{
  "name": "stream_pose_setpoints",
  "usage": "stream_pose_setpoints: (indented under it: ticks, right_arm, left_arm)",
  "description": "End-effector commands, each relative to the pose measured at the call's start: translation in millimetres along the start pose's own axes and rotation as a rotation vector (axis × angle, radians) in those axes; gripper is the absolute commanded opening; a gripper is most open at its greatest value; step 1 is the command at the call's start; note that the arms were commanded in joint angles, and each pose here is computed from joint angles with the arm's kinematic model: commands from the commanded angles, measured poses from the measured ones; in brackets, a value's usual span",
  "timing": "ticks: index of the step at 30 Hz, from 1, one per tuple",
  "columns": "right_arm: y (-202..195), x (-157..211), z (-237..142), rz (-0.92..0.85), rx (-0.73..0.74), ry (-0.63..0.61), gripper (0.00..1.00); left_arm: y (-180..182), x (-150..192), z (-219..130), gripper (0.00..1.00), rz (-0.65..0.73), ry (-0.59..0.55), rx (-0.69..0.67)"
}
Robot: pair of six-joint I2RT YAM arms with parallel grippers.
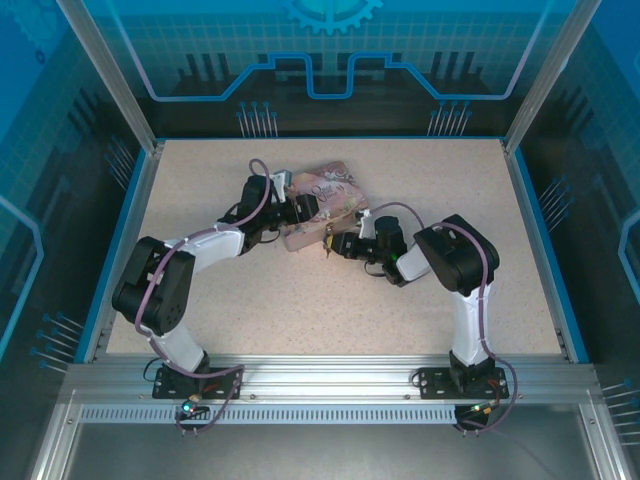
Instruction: Unlock a padlock with a key
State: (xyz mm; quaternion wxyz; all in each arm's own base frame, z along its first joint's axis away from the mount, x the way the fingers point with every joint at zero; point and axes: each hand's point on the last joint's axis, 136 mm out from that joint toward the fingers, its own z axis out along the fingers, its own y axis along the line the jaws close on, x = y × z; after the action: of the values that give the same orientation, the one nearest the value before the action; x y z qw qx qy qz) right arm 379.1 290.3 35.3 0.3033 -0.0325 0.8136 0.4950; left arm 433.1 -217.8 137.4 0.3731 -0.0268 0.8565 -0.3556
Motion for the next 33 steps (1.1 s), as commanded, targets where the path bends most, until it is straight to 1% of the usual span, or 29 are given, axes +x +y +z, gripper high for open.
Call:
stream_pose_setpoints:
  ticks: [1, 4, 8, 18, 25, 33]
  right_arm:
    - [-19, 30, 3, 0.064, 0.055, 0.078, 0.12]
    - [-19, 25, -2, 0.073, 0.063, 0.053, 0.08]
    - [-16, 14, -6, 0.105, 0.056, 0.013, 0.06]
    - [-26, -10, -20, 0.288, 0.098, -0.090, 0.04]
    - [-25, -34, -35, 0.318, 0.097, -0.159, 0.04]
    - [-28, -54, -41, 0.327, 0.105, -0.192, 0.04]
  left_arm:
    - [-1, 0, 4, 0.71, 0.036, -0.002, -0.001]
    - [-1, 1, 3, 0.71, 0.037, -0.003, -0.001]
    - [0, 6, 3, 0.71, 0.050, 0.010, -0.016]
    - [0, 31, 0, 0.71, 0.084, 0.047, -0.052]
    - [2, 45, 2, 0.71, 0.097, 0.077, -0.071]
    - [4, 53, 6, 0.72, 0.094, 0.092, -0.072]
